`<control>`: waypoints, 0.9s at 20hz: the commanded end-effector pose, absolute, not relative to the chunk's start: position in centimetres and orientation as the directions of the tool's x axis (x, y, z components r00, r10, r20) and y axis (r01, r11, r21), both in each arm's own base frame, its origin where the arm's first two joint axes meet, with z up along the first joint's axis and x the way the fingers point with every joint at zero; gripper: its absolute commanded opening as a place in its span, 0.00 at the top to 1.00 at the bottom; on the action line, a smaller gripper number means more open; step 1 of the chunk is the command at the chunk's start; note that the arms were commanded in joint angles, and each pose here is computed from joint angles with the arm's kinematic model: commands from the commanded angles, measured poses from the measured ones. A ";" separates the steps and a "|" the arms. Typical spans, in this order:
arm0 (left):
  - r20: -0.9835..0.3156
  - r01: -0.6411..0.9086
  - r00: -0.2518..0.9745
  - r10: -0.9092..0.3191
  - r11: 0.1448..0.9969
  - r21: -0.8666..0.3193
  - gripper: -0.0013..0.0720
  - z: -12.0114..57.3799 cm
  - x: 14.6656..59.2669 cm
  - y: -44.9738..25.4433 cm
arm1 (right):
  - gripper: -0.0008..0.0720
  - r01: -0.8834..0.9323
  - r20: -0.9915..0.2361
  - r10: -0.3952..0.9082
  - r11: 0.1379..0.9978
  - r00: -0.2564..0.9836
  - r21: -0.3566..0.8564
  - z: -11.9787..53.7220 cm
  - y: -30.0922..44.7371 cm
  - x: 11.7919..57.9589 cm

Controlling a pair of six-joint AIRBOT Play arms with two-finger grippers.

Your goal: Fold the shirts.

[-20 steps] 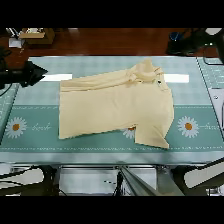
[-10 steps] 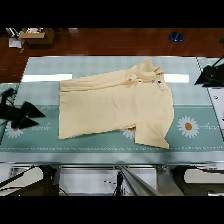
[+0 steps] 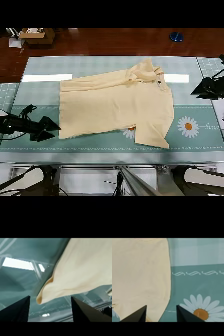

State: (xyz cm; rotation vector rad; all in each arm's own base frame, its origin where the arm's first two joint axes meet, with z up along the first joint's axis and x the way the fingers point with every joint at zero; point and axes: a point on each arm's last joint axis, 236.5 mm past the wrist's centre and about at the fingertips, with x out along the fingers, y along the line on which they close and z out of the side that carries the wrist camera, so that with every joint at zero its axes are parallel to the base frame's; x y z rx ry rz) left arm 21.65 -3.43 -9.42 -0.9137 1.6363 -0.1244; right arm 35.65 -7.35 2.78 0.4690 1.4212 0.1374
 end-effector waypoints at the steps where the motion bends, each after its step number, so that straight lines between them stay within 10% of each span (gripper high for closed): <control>1: -0.779 -0.504 0.083 -0.621 0.648 -0.571 0.17 -10.3 24.5 -5.9 | 0.36 0.182 -0.913 0.369 0.899 0.175 0.399 2.9 -7.3 35.8; 5: -0.779 -0.443 -0.066 -0.623 0.718 -0.537 0.23 -12.3 22.8 -10.1 | 0.36 0.177 -0.914 0.354 0.904 0.198 0.389 3.5 -7.4 35.9; 7: -0.771 -0.430 -0.114 -0.627 0.731 -0.531 0.89 -13.0 22.0 -10.8 | 0.36 0.174 -0.919 0.335 0.912 0.206 0.372 4.0 -7.8 35.6; 18: -0.737 -0.335 -0.111 -0.667 0.723 -0.604 0.95 -11.4 21.7 -10.5 | 0.36 0.406 -0.835 0.528 0.736 0.156 0.542 -4.2 -7.9 28.5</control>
